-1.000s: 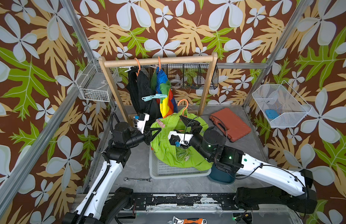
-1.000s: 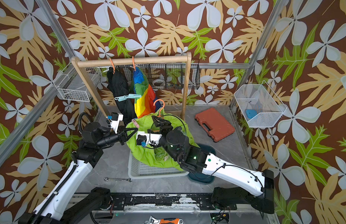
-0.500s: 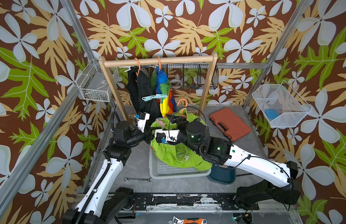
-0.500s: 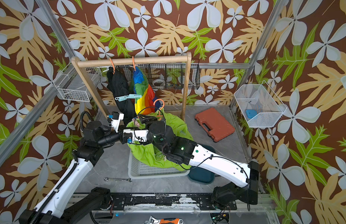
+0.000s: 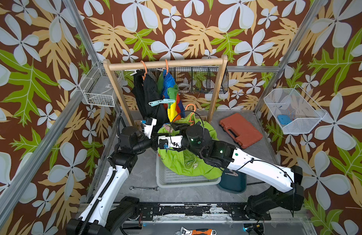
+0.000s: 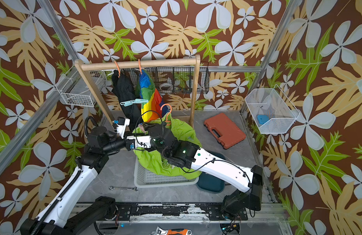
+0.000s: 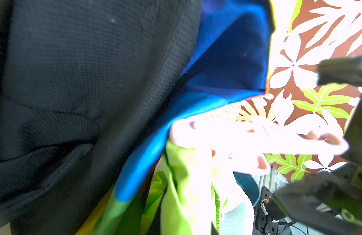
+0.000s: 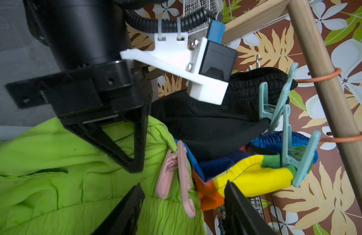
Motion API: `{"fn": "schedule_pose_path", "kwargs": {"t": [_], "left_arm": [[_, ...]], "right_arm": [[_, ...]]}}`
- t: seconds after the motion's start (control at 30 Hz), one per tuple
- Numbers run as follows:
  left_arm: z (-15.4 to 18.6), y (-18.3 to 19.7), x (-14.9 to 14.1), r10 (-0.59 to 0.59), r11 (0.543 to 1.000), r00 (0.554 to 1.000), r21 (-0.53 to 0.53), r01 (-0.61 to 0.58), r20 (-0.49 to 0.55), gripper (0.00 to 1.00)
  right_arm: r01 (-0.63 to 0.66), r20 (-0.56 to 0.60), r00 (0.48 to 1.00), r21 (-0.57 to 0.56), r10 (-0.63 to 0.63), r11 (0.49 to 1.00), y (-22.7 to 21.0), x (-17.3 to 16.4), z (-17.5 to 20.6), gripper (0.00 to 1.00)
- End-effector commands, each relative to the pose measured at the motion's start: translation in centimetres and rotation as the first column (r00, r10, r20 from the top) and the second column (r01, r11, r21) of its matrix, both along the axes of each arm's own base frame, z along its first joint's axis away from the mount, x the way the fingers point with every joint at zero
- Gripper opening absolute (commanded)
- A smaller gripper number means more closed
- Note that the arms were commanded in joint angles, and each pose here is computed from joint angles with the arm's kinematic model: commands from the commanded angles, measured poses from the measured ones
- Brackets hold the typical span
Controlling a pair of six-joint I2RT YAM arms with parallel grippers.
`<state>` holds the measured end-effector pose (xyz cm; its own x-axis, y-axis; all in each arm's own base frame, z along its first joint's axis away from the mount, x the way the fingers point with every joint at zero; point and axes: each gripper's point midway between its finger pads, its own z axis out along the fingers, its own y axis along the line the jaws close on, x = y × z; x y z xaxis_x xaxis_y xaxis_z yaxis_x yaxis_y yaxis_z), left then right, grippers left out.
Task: Remove the clothespins securing shorts to the hanger
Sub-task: Remove the clothespin from the hanger.
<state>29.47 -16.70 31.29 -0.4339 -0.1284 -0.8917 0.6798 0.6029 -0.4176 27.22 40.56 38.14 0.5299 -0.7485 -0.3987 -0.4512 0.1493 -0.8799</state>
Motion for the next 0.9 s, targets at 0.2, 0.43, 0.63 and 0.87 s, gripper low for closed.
{"fn": "schedule_pose_path", "kwargs": {"t": [0.2, 0.43, 0.63, 0.87], "left_arm": [[1.26, -0.06, 0.11, -0.002, 1.0, 0.999, -0.012, 0.003, 0.047, 0.0], [1.21, -0.03, 0.18, -0.002, 1.0, 0.999, -0.013, 0.002, 0.044, 0.0], [1.3, -0.06, 0.16, -0.003, 1.0, 0.999, -0.014, 0.004, 0.047, 0.0], [1.27, -0.04, 0.16, -0.002, 1.0, 0.999, -0.014, 0.003, 0.046, 0.0]], "right_arm": [[-0.004, -0.022, 1.0, -0.012, 0.003, 1.0, 0.67, 0.51, -0.69, 0.49], [0.006, -0.026, 1.0, -0.011, -0.006, 1.0, 0.61, 0.95, -0.78, 0.43], [0.011, -0.028, 1.0, -0.01, -0.011, 1.0, 0.39, 0.98, -0.97, 0.37], [0.016, -0.027, 0.999, -0.007, -0.016, 1.0, 0.39, 1.09, -0.98, 0.27]]}}
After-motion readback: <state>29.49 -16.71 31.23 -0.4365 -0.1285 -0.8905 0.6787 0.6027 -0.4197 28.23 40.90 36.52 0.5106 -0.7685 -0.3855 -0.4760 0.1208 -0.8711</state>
